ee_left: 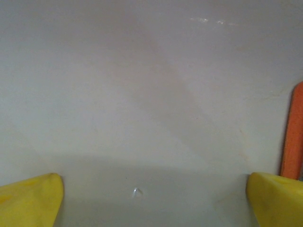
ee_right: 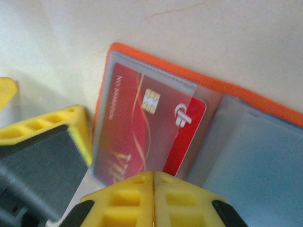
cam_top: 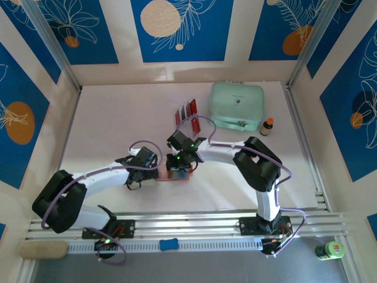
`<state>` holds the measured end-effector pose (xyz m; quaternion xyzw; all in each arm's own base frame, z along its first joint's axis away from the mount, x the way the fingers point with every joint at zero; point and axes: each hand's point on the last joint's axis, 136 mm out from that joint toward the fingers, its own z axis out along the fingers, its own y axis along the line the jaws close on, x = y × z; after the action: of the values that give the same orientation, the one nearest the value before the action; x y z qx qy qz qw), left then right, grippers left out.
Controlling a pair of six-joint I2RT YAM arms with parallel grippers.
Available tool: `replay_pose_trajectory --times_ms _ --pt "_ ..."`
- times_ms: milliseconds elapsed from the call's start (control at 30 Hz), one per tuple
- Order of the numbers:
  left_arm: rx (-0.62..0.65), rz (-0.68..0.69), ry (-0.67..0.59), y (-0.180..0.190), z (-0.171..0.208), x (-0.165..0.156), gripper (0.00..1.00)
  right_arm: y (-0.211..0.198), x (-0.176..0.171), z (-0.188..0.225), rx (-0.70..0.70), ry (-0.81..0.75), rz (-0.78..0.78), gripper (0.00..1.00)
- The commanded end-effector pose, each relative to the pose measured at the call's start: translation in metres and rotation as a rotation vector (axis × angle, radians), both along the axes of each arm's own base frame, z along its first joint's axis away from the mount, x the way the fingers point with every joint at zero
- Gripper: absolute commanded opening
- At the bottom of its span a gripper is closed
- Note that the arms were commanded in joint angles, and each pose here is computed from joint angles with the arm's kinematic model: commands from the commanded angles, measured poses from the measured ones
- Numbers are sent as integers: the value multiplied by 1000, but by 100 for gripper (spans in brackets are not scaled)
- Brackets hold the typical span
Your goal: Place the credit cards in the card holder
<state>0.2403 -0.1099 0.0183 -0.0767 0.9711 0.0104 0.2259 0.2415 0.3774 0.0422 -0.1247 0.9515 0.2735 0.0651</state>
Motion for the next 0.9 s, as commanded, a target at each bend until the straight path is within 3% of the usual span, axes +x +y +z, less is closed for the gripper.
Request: replay_pose_trajectory --times_ms 0,333,500,867 --pt "-19 4 -28 2 14 2 100 -18 -5 33 23 -48 -2 15" --pt "-56 -24 -127 -2 60 14 100 -97 -16 31 -116 -127 -129 48" --pt "-89 -47 -132 -14 67 21 100 -107 -8 25 -143 -138 -141 51" --pt "-140 -83 -87 -33 56 26 100 -86 13 10 -155 -130 -99 48"
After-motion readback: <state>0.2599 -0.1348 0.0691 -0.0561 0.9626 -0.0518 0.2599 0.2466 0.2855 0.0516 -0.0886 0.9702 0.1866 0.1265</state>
